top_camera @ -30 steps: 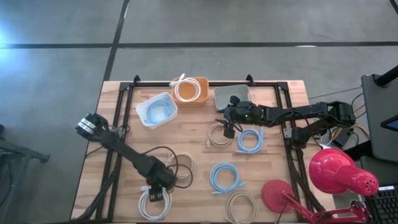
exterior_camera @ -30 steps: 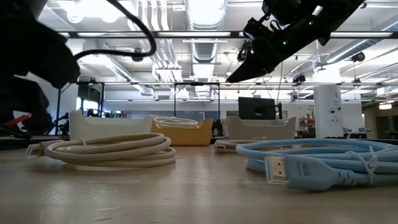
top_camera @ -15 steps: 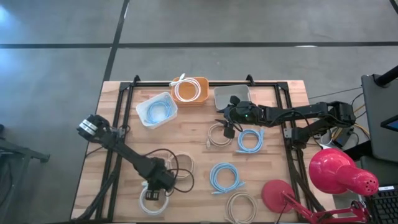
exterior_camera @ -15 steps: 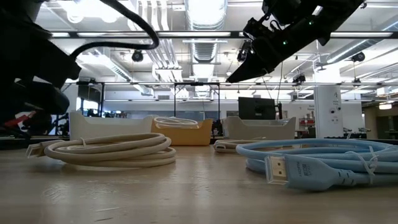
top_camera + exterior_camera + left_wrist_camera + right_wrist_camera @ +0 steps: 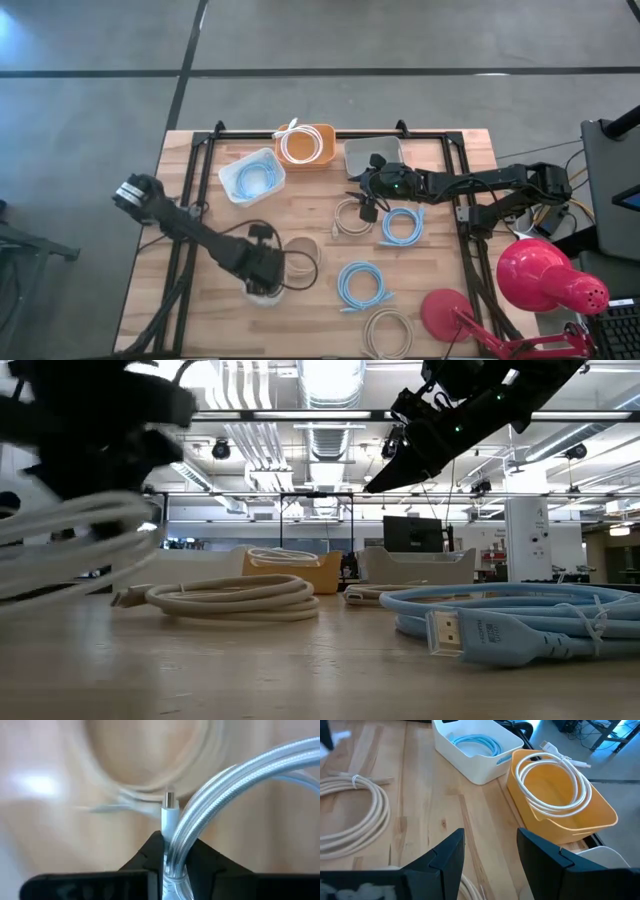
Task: Sort HDMI cables
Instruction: Put the white HDMI cable into the yellow bin
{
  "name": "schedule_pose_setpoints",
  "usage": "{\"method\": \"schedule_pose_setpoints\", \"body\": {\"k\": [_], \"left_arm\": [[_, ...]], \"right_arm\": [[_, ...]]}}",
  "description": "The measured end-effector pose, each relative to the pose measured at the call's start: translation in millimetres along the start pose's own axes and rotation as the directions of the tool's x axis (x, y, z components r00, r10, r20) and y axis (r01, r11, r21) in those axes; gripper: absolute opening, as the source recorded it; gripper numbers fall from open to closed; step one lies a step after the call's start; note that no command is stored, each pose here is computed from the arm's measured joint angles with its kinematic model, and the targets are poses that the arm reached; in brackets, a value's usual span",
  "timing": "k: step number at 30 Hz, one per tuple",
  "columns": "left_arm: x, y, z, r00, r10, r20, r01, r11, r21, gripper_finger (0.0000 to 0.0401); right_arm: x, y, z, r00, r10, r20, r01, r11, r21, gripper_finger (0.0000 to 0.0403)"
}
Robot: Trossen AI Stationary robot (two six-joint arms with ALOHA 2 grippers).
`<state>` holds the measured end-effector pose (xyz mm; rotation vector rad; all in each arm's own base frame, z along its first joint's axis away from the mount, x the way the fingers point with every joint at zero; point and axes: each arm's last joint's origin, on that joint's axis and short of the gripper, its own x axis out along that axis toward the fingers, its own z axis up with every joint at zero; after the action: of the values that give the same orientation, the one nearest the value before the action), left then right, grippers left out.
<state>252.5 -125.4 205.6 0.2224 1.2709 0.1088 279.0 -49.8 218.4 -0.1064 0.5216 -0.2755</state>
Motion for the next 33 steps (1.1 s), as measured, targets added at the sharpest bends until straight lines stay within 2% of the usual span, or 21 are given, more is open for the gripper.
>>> {"method": "schedule_pose_setpoints", "body": {"k": [3, 5, 10, 15, 21, 26, 29, 31, 33], "left_arm": [[-20.3, 17.5, 10.2, 0.992, 0.119, 0.043, -0.121, 0.992, 0.039, 0.0058], [-32.1, 30.5, 16.9, 0.972, 0.224, 0.074, -0.229, 0.971, 0.067, 0.0054], [-54.6, 72.2, 39.3, 0.852, 0.498, 0.162, -0.512, 0.858, 0.049, 0.0054], [-54.4, 125.9, 59.2, 0.742, 0.655, 0.144, -0.651, 0.755, -0.078, 0.0058], [-40.7, 207.1, 74.7, 0.668, 0.729, 0.152, -0.655, 0.672, -0.347, 0.0058], [-23.5, 269.0, 66.9, 0.611, 0.783, 0.118, -0.663, 0.587, -0.465, 0.0059], [-5.9, 294.3, 54.7, 0.632, 0.769, 0.098, -0.627, 0.581, -0.519, 0.0059], [9.1, 304.5, 47.0, 0.665, 0.742, 0.079, -0.599, 0.595, -0.536, 0.0059], [26.0, 311.1, 39.9, 0.681, 0.731, 0.032, -0.61, 0.591, -0.527, 0.0059]], "right_arm": [[0.0, 0.0, -0.1, 1.0, 0.0, -0.001, 0.0, 1.0, -0.002, 0.0178], [0.0, 0.0, -0.1, 1.0, 0.0, -0.001, 0.0, 1.0, -0.003, 0.0178], [0.0, -0.1, -0.1, 1.0, 0.0, -0.001, 0.0, 1.0, -0.003, 0.0178], [0.0, 0.0, -0.1, 1.0, 0.0, -0.001, 0.0, 1.0, -0.003, 0.0178], [0.0, -0.1, -0.1, 1.0, 0.0, -0.001, 0.0, 1.0, -0.003, 0.0178], [0.0, 0.0, -0.1, 1.0, 0.0, -0.001, 0.0, 1.0, -0.003, 0.0178], [0.0, 0.1, -0.4, 1.0, 0.0, -0.002, 0.0, 1.0, -0.003, 0.0178], [0.1, 0.1, -1.2, 1.0, 0.0, -0.004, 0.0, 1.0, -0.004, 0.0178], [0.1, 0.1, -1.7, 1.0, 0.0, -0.006, 0.0, 1.0, -0.003, 0.0178]]}}
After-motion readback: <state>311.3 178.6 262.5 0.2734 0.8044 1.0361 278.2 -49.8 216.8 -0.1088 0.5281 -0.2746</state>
